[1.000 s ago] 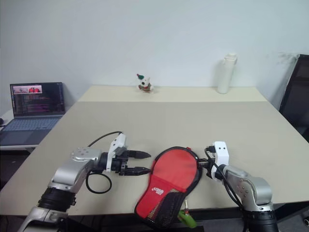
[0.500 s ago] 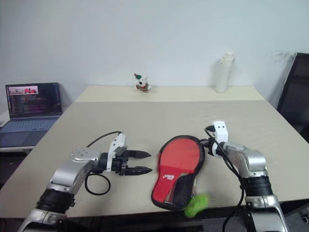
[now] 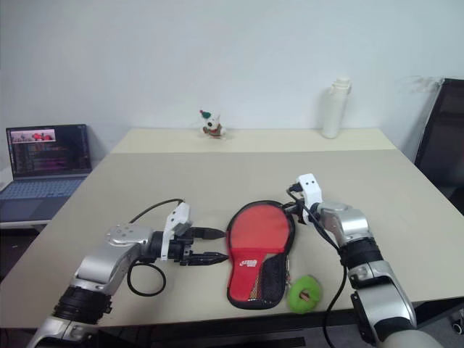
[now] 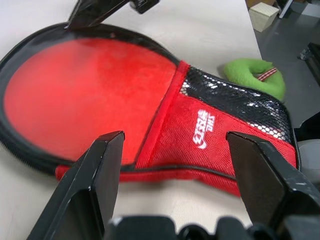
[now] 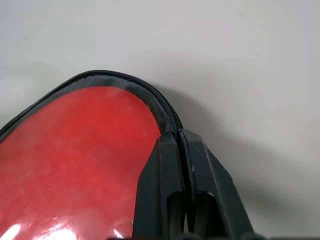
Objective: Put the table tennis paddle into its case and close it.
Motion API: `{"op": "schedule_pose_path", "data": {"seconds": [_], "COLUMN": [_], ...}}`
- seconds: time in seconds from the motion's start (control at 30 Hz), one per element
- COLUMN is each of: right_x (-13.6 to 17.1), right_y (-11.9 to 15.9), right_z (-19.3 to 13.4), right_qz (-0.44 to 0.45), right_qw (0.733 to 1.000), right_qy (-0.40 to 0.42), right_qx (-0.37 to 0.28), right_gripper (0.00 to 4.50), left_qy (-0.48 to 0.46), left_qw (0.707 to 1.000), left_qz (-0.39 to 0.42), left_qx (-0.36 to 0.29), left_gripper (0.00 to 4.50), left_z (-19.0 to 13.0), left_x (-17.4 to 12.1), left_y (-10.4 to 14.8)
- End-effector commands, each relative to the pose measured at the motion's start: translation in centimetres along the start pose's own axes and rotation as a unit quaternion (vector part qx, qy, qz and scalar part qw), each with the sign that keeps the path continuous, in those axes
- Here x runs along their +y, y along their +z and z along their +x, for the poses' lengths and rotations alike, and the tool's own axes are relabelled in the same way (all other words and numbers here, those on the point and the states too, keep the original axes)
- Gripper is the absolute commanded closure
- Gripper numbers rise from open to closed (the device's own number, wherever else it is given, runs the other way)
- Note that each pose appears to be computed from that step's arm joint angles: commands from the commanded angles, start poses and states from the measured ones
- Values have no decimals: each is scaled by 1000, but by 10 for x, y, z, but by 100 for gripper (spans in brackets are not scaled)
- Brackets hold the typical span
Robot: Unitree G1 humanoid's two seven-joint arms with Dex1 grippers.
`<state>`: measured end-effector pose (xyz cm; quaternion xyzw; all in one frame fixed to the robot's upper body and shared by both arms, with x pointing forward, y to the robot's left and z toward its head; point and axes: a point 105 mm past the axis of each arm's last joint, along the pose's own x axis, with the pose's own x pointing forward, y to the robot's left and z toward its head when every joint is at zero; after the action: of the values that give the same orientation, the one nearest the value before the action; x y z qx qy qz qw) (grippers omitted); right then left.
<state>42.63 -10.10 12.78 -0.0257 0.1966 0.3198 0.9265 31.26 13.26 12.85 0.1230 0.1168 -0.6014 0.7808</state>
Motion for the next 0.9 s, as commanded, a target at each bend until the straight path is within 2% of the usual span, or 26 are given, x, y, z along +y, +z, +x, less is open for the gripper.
{"op": "schedule_pose_path", "data": {"seconds": [0.03, 0.2, 0.4, 0.53, 0.67, 0.87, 0.9], "right_x": [7, 11, 30, 34, 33, 37, 38], "right_y": [25, 30, 36, 38, 46, 66, 66], "right_z": [4, 13, 25, 26, 22, -9, -16], "right_qz": [-32, -42, -26, -28, -32, -38, -40], "right_qw": [999, 998, 997, 996, 995, 985, 984], "right_qy": [20, 26, 54, 53, 44, 43, 47], "right_qx": [-32, -35, -52, -61, -86, -161, -166], "right_gripper": [448, 448, 448, 352, 207, 1, 1], "left_qy": [-5, -4, -10, -8, -8, -16, -18], "left_qw": [1000, 1000, 1000, 999, 999, 998, 997], "left_qz": [20, 19, 20, 32, 42, 66, 71], "left_qx": [-8, -7, -5, -8, -13, -19, -19], "left_gripper": [95, 95, 95, 95, 95, 95, 95], "left_z": [-1, 0, 7, 13, 19, 34, 36], "left_x": [-2, -1, 4, 13, 19, 28, 30], "left_y": [9, 6, -1, 1, 4, 12, 13]}}
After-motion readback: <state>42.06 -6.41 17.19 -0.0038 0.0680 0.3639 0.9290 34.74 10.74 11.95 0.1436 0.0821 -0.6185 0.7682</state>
